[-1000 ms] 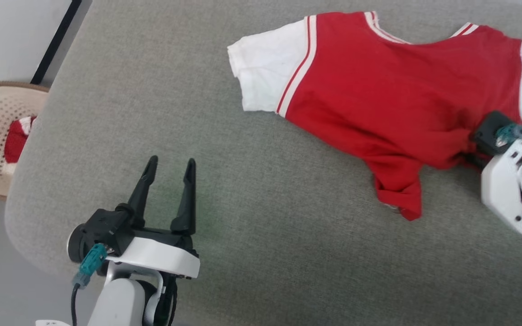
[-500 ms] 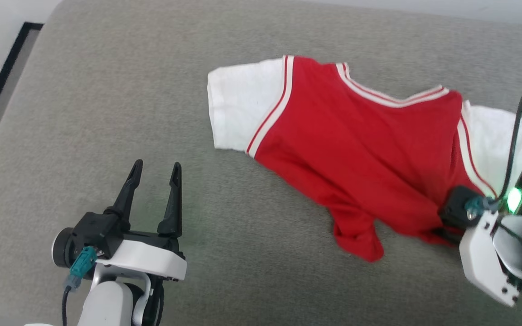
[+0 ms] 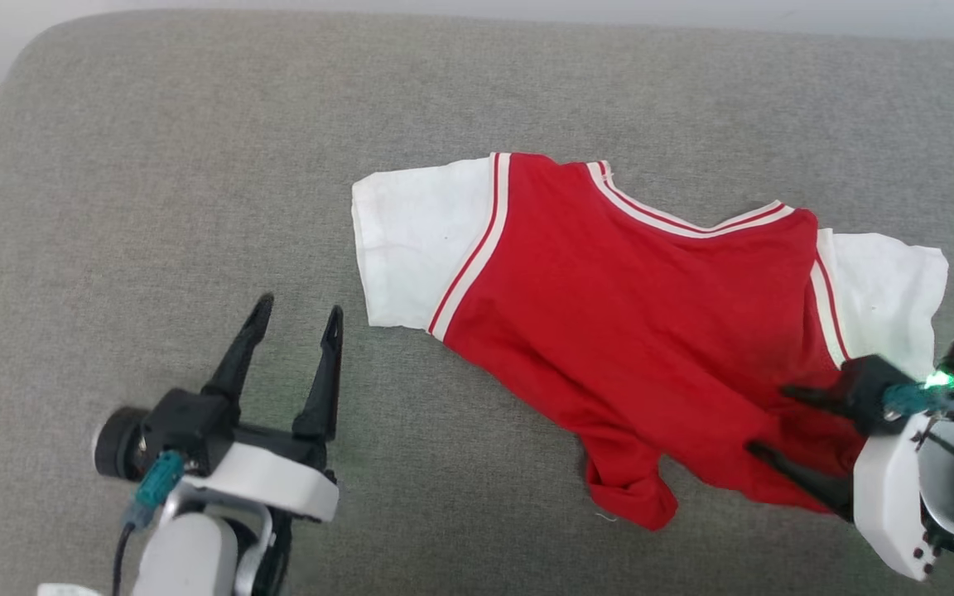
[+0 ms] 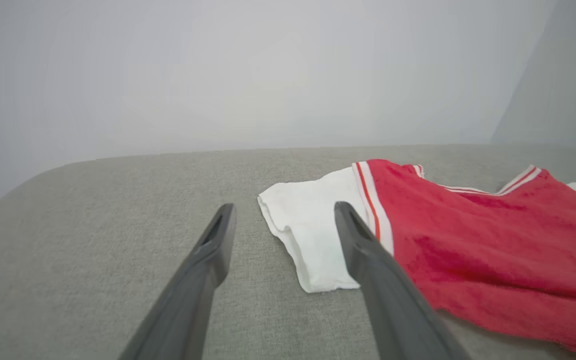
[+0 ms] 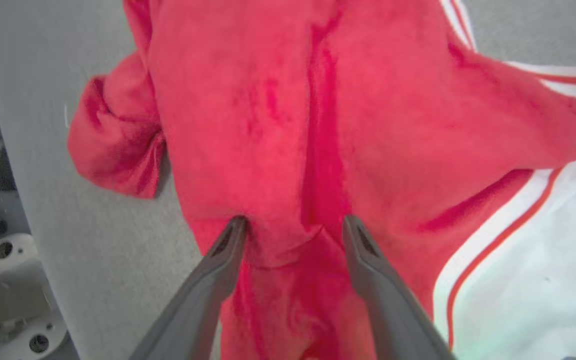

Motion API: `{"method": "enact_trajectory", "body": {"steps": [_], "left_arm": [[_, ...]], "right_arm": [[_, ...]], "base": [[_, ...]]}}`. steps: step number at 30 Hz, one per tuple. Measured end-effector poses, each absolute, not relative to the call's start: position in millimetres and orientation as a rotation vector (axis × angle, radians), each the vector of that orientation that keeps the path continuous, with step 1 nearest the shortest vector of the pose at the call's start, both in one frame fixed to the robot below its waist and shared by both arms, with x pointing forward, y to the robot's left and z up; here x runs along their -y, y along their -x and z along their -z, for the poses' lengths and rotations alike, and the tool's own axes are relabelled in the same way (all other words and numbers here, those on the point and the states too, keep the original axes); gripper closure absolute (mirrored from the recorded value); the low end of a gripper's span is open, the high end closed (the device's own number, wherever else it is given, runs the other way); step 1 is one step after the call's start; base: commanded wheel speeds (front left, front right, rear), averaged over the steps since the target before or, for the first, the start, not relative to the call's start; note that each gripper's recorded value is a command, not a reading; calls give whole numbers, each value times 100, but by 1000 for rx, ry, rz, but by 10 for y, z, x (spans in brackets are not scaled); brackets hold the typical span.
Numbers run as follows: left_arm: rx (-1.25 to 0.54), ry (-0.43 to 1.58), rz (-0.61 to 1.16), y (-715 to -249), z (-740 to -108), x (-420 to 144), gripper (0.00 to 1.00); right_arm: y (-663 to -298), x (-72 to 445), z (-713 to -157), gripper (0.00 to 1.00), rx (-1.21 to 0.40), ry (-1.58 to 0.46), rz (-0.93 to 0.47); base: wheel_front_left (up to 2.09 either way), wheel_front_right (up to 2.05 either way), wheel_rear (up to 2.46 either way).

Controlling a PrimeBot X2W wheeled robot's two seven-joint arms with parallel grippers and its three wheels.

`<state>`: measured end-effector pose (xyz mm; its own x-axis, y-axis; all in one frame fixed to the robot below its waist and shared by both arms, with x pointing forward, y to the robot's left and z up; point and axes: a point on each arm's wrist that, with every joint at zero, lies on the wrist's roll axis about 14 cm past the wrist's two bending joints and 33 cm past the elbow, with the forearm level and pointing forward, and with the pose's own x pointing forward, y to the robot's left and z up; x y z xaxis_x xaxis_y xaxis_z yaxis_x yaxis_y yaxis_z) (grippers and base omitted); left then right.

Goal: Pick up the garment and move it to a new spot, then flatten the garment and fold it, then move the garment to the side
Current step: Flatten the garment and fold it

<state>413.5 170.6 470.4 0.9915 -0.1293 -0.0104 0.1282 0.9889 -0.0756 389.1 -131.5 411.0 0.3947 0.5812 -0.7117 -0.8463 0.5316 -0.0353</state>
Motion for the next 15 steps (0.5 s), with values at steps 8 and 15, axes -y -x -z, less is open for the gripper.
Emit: {"method": "enact_trajectory", "body": {"steps": [8, 15], "left_arm": [[-20, -94, 345, -4473, -4819, -1553, 0], [-65, -240, 509, -5012, -5048, -1385, 0]], "right_arm": [[-4107, 1437, -4389, 0, -468, 216, -767], [-4118, 1839, -4645, 0, -281, 59, -517]], "base": [[0, 0, 0], [0, 0, 0]]}}
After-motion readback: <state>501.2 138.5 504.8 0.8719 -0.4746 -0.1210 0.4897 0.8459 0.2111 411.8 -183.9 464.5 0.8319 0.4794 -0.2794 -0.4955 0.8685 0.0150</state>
